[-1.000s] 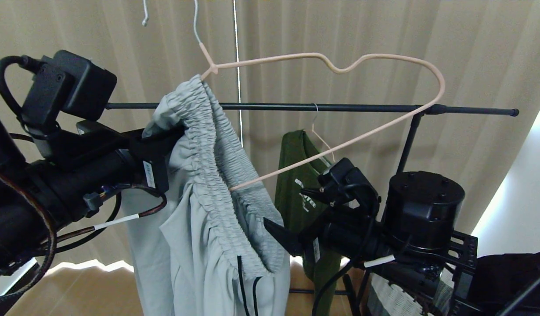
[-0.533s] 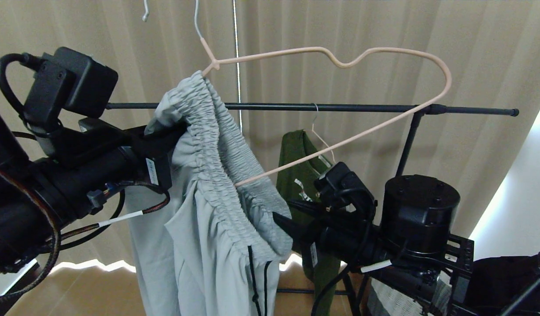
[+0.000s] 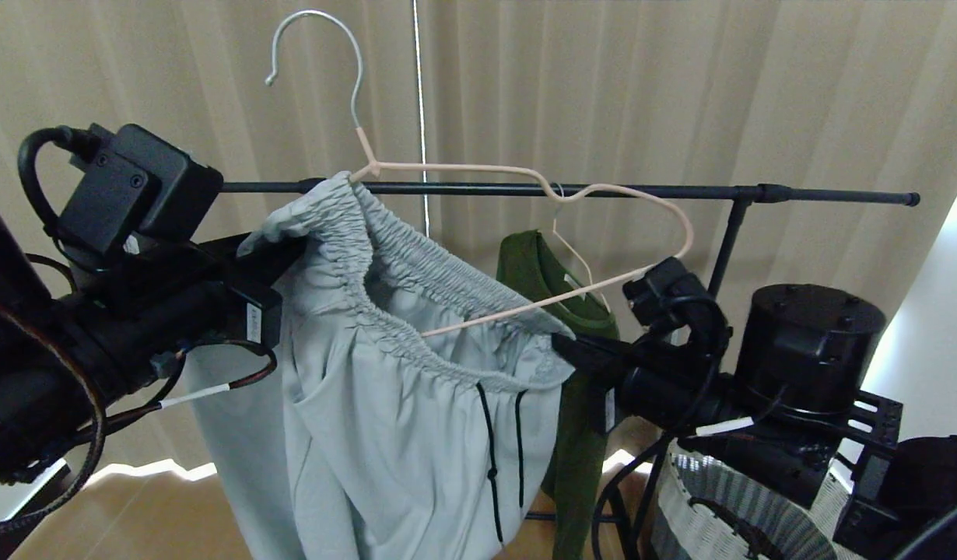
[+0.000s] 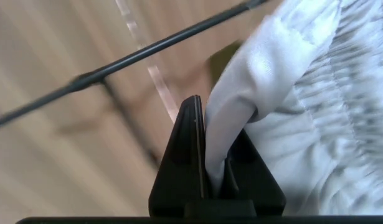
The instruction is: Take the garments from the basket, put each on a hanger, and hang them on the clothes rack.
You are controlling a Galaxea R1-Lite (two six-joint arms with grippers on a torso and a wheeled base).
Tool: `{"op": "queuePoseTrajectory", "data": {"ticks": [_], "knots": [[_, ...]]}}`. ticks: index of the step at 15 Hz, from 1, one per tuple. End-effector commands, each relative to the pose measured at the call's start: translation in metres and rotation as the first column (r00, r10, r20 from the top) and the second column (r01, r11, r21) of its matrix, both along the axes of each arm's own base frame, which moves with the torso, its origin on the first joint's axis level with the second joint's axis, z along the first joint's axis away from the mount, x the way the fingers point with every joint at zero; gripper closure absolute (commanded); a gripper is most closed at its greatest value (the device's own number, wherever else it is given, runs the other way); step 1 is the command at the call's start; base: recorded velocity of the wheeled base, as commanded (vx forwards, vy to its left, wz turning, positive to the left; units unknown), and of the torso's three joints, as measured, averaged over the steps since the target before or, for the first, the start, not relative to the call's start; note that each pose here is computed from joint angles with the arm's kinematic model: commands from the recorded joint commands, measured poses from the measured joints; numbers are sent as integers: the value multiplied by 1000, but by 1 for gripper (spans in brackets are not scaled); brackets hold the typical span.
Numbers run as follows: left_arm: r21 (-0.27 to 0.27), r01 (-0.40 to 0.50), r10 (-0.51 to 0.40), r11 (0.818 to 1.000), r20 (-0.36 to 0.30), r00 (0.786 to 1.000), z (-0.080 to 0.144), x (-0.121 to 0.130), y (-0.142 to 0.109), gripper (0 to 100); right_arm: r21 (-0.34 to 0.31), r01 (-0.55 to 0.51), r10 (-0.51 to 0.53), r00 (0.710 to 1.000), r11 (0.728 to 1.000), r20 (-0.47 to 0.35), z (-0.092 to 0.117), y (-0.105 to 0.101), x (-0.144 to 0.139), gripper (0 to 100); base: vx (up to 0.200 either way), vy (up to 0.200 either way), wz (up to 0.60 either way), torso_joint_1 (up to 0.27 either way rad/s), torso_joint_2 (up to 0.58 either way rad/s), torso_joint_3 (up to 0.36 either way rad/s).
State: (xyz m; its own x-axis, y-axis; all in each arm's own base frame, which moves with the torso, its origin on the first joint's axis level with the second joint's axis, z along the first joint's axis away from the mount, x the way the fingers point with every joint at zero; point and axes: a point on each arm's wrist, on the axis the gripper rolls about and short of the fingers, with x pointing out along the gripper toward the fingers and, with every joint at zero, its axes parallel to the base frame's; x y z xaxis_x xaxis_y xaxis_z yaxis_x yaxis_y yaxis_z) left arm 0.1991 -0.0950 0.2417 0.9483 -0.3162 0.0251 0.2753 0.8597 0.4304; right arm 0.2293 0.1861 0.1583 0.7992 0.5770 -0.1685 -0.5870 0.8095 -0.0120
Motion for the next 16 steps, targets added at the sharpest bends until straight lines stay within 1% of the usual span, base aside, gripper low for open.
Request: {"op": "queuePoseTrajectory", "data": {"ticks": [1, 2, 4, 7, 10, 11, 13, 15, 16], "knots": [[16, -34, 34, 999, 1, 999, -5, 2, 7, 100, 31, 76, -77, 996, 997, 39, 15, -25, 4, 100, 0, 0, 0, 0, 0, 0], [37, -42, 42, 998, 0, 999, -9, 2, 9, 100, 37, 109, -111, 993, 993, 50, 18, -33, 9, 100, 0, 0, 0, 0, 0, 0], [81, -59, 60, 995, -11, 998, -17, 0, 14, 100, 40, 142, -144, 988, 989, 53, 20, -41, 15, 100, 0, 0, 0, 0, 0, 0], [150, -100, 108, 984, -45, 993, -34, -2, 26, 100, 45, 157, -160, 985, 987, 61, 22, -44, 18, 100, 0, 0, 0, 0, 0, 0], [270, -115, 137, 956, -63, 989, -51, -15, 37, 100, 60, 151, -156, 984, 987, 82, 29, -42, 22, 100, 0, 0, 0, 0, 0, 0], [291, -114, 137, 950, -59, 989, -53, -18, 38, 100, 64, 149, -155, 984, 987, 87, 32, -41, 23, 100, 0, 0, 0, 0, 0, 0], [318, -129, 153, 939, -52, 987, -54, -18, 42, 100, 70, 143, -149, 984, 987, 96, 35, -40, 22, 100, 0, 0, 0, 0, 0, 0], [322, -140, 169, 936, -63, 984, -56, -15, 42, 100, 70, 109, -116, 989, 992, 94, 34, -33, 16, 100, 0, 0, 0, 0, 0, 0], [329, -171, 205, 929, -70, 976, -58, -12, 42, 100, 71, 85, -91, 991, 994, 97, 36, -28, 11, 100, 0, 0, 0, 0, 0, 0]]}}
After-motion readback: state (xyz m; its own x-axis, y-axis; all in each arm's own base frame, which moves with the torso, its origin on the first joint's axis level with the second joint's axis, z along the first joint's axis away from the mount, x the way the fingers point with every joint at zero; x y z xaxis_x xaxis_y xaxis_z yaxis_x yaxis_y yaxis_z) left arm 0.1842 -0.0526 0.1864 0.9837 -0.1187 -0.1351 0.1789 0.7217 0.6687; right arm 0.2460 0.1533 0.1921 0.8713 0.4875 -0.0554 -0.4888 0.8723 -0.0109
